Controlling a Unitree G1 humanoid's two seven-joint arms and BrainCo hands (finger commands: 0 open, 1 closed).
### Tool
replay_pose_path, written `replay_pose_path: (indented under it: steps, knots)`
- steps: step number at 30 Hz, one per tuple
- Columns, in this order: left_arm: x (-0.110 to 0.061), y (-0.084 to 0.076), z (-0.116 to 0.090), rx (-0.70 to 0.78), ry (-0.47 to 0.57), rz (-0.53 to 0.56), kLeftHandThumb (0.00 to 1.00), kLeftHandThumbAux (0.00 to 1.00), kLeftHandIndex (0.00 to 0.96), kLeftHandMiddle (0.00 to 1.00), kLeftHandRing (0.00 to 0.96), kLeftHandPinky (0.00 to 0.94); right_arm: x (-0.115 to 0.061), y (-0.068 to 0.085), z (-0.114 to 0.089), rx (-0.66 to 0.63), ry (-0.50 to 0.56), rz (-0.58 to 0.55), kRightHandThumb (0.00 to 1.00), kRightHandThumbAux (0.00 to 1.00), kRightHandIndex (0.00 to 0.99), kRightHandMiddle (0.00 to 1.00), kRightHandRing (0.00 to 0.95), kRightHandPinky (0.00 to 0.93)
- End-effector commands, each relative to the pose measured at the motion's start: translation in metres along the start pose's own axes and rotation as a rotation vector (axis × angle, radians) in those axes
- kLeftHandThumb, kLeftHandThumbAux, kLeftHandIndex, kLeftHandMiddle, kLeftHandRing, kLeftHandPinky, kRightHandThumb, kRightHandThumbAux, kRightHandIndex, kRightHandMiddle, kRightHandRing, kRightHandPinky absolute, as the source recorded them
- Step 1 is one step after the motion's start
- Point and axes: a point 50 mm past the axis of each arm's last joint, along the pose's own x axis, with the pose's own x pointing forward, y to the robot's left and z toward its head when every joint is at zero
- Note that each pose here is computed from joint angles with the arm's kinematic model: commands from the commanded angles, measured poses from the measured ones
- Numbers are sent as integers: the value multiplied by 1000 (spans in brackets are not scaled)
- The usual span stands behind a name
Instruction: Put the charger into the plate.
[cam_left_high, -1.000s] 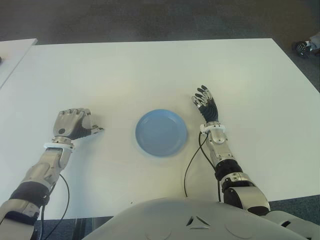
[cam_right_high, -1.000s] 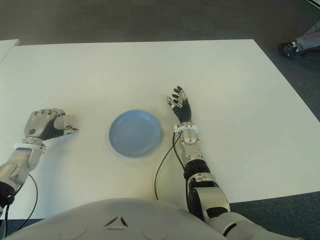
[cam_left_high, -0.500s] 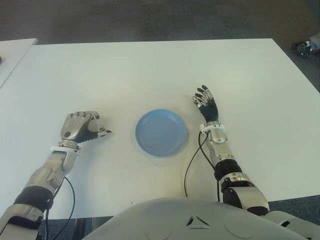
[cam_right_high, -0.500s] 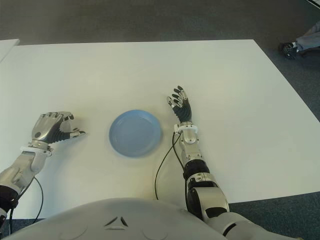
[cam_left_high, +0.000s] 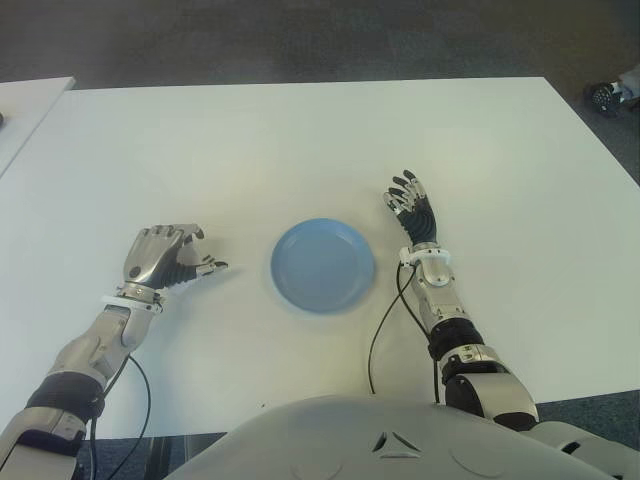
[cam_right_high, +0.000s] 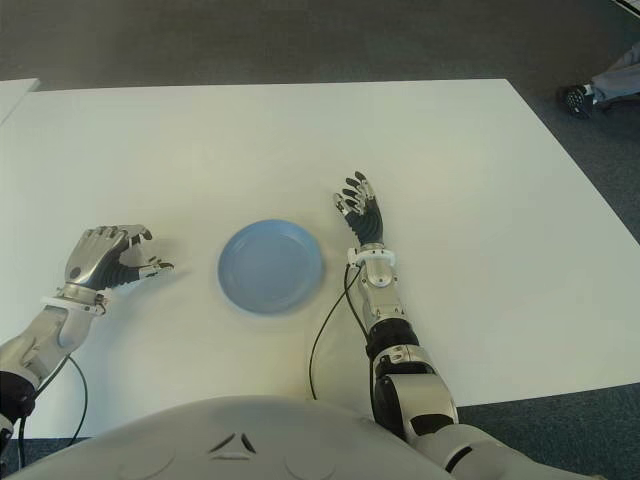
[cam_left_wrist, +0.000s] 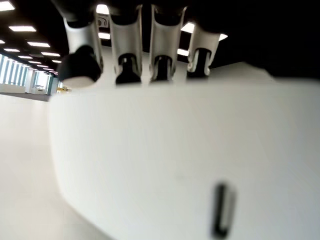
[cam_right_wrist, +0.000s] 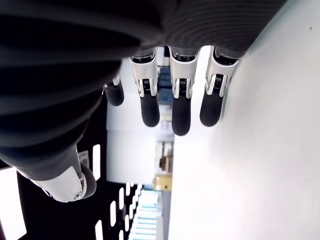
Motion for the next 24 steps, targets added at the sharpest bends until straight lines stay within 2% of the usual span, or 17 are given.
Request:
replay_pose_path:
  steps: [1, 5, 6, 9, 15, 24]
  knots:
    - [17, 14, 6, -22, -28, 79, 719, 692, 444, 859, 849, 860, -8, 0, -18, 5, 103, -5, 76, 658, 0, 193, 225, 243]
    - [38, 33, 24, -66, -70, 164, 723, 693, 444, 864, 854, 868, -8, 0, -18, 5, 106, -3, 78, 657, 0, 192, 224, 238]
    - [45, 38, 34, -94, -83, 197, 725, 693, 444, 865, 855, 871, -7, 0, -18, 5, 105, -2, 79, 658, 0, 192, 224, 237]
    - [54, 44, 52, -149, -96, 246, 730, 693, 444, 867, 858, 877, -6, 0, -18, 3, 103, -1, 85, 659, 0, 192, 223, 237]
    - [66, 43, 74, -239, -116, 281, 733, 694, 444, 870, 863, 882, -6, 1, -17, 1, 98, 0, 106, 647, 0, 187, 217, 236]
    - [78, 42, 100, -290, -177, 280, 732, 694, 444, 869, 864, 879, -6, 3, -16, 8, 92, 1, 121, 627, 0, 167, 192, 209]
